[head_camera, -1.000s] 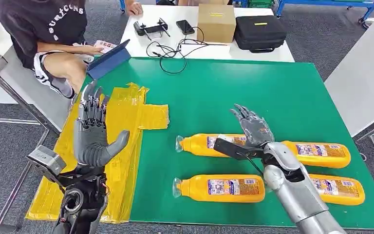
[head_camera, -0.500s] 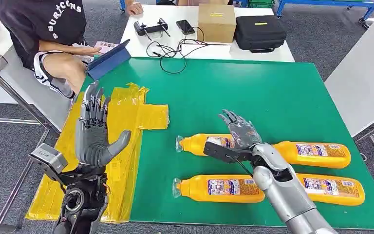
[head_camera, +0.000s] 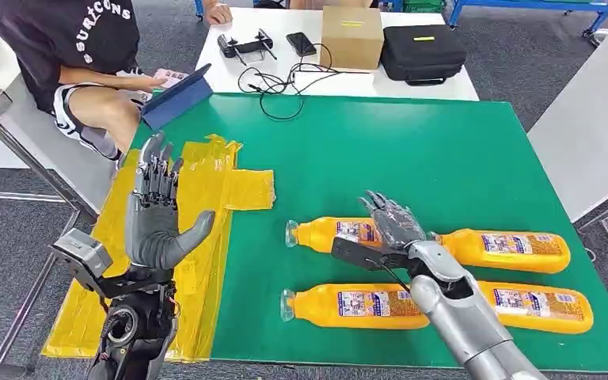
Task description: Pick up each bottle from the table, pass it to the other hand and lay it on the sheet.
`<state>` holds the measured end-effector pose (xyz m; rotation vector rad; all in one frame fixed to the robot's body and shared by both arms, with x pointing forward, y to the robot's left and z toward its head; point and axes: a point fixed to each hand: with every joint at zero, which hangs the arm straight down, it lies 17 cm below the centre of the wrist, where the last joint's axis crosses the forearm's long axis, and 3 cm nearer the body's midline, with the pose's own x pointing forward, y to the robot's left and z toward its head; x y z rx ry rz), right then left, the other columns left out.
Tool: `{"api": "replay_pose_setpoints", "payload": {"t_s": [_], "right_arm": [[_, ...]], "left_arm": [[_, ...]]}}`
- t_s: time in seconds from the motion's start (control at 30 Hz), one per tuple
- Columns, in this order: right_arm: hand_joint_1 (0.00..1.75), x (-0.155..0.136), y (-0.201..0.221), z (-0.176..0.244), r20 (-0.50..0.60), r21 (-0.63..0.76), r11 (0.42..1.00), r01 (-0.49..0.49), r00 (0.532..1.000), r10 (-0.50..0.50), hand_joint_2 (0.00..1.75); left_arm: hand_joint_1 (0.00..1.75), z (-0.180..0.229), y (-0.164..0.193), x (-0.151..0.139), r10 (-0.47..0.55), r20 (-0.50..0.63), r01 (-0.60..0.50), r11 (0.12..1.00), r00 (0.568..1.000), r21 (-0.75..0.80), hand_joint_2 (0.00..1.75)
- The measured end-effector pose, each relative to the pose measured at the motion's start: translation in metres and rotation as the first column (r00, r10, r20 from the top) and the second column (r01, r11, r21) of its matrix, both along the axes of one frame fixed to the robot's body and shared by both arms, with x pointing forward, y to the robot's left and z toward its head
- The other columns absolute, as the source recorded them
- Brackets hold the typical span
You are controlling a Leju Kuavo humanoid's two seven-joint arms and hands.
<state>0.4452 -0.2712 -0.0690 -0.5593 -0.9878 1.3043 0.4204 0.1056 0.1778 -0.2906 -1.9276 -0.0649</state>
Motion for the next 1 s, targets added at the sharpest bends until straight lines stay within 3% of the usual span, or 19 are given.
{"api": "replay_pose_setpoints", "payload": {"t_s": [0.83, 0.9, 0.93, 1.0], "right_arm": [[0.00, -0.021, -0.030, -0.031, -0.069, -0.099, 0.994, 0.046, 0.996, -0.053, 1.75], [0.16, -0.021, -0.031, -0.033, -0.072, -0.098, 0.994, 0.048, 0.996, -0.055, 1.75], [0.49, -0.022, -0.030, -0.033, -0.074, -0.098, 0.994, 0.048, 0.996, -0.055, 1.75], [0.49, -0.023, -0.027, -0.035, -0.076, -0.096, 0.994, 0.046, 0.996, -0.054, 1.75]], "left_arm": [[0.00, -0.003, 0.000, 0.001, -0.001, -0.010, 0.001, 1.000, 1.000, -0.002, 1.75], [0.00, -0.003, 0.000, 0.001, -0.001, -0.010, 0.001, 1.000, 1.000, -0.002, 1.75], [0.00, -0.003, 0.000, 0.001, -0.001, -0.010, 0.001, 1.000, 1.000, -0.002, 1.75], [0.00, -0.003, 0.000, 0.001, -0.001, -0.011, 0.001, 1.000, 1.000, -0.003, 1.75]]}}
